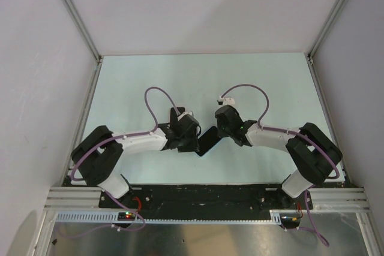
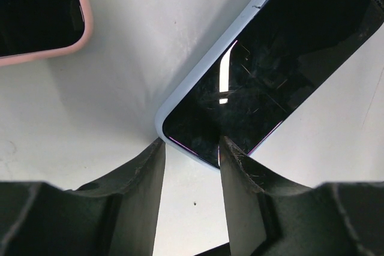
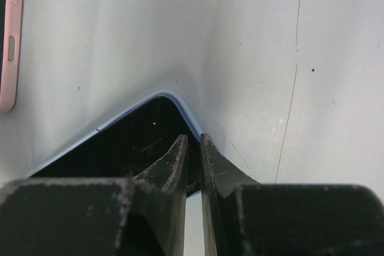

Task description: Put the phone into the phone case

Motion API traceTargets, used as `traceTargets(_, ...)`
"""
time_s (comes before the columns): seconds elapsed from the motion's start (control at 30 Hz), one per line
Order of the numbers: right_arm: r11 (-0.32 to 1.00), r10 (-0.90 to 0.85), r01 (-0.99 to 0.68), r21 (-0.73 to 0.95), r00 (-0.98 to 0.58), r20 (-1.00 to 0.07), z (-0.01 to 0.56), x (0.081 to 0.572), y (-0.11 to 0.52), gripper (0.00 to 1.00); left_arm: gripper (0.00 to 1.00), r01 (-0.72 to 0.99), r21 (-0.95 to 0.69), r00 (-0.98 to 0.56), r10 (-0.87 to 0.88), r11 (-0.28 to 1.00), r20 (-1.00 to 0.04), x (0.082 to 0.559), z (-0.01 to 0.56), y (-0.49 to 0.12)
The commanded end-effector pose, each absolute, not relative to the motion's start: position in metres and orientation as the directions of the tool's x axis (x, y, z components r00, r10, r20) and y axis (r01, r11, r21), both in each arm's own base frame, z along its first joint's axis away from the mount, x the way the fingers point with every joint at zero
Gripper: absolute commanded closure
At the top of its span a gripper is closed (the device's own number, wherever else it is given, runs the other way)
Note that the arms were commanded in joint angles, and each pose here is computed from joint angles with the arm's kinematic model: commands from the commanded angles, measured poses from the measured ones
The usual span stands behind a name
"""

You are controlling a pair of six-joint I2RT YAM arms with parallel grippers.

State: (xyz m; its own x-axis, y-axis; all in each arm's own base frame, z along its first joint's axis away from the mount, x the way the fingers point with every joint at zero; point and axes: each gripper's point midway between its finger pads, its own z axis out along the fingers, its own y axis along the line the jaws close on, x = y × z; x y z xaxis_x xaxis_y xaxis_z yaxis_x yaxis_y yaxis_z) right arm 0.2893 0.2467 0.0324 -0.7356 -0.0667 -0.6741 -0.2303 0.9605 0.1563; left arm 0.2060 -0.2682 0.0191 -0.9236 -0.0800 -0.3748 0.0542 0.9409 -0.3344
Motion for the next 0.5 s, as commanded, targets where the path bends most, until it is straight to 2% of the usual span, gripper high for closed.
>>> traceTargets(0.0,0.913,-0.227,-0.311,0.263,-0.924,-0.307,-0.036,0.174,0.258,0.85,0.53,0.050,-0.324,-0.907,-0.092,0.945,-0.410,0.225,0.018,-0.273)
traceTargets(0.47,0.905,-0.190,-0.289,0.312,-0.931,-0.311,-0.026,0.176,0.263,0.85,0.55,0.055,-0.324,-0.904,-0.090,0.944,-0.417,0.255,0.018,-0.284)
